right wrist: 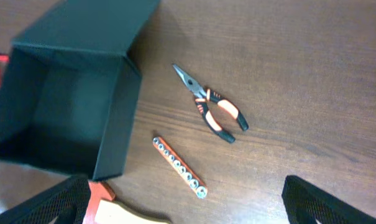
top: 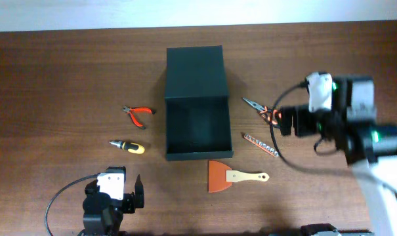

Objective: Pack container
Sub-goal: 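Move the right gripper over the orange-black needle-nose pliers, then close the right gripper on the pliers handles and lift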

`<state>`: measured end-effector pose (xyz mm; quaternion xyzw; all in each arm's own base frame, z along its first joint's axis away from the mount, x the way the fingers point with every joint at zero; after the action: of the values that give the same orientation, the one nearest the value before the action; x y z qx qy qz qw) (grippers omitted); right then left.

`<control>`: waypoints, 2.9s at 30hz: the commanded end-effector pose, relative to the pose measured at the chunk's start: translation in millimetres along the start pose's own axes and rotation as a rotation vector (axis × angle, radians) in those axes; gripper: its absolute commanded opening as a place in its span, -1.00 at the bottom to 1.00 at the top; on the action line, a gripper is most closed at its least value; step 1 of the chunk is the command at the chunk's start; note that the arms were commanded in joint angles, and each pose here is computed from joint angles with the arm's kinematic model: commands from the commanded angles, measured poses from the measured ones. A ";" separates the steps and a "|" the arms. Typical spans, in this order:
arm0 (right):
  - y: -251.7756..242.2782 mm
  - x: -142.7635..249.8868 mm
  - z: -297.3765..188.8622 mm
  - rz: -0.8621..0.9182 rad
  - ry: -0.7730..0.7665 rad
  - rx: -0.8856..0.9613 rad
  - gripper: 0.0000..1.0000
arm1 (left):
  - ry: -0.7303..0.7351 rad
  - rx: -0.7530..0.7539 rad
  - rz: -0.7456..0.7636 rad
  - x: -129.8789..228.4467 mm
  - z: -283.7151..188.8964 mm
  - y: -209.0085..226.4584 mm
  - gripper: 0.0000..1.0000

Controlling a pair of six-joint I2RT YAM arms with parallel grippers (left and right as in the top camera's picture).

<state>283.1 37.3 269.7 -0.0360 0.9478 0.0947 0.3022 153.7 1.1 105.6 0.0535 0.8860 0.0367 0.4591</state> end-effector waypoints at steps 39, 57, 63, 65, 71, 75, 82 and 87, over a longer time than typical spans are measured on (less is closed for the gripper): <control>-40.4 35.0 182.7 -0.255 0.574 -0.043 0.99 | 0.002 -0.012 0.012 2.2 1.5 1.6 0.98; -22.2 36.8 210.8 -0.293 0.561 -0.041 0.90 | 0.002 -0.012 0.012 2.2 1.5 1.6 0.98; -24.6 46.4 221.1 -0.257 0.599 -0.037 0.88 | 0.002 -0.012 0.012 2.2 1.5 1.6 0.98; -24.7 47.5 222.2 -0.257 0.603 -0.037 0.82 | 0.002 -0.012 0.012 2.2 1.5 1.6 0.98; -25.7 52.0 226.7 -0.250 0.621 -0.038 0.68 | 0.002 -0.012 0.012 2.3 1.5 1.6 0.98; -27.4 60.0 234.3 -0.231 0.652 -0.036 0.66 | 0.002 -0.012 0.012 2.2 1.5 1.6 0.98; -28.5 60.9 240.4 -0.228 0.648 -0.033 0.40 | 0.002 -0.012 0.012 2.2 1.5 1.6 0.98; -28.9 60.1 240.9 -0.231 0.644 -0.030 -0.07 | 0.002 -0.012 0.012 2.2 1.5 1.6 0.98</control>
<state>372.5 55.7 42.6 -0.1763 0.9825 0.0601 0.0003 153.7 1.1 105.6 0.0535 0.8861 0.0367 0.4589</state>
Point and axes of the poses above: each gripper's point midway between its finger pads, its own z axis out along the fingers, its own y axis along the line the jaws close on, x = y × z, the point moved 4 cm from there along -z, back along the fingers, and after that the axes turned 4 degrees about z, right-handed, at the moved point
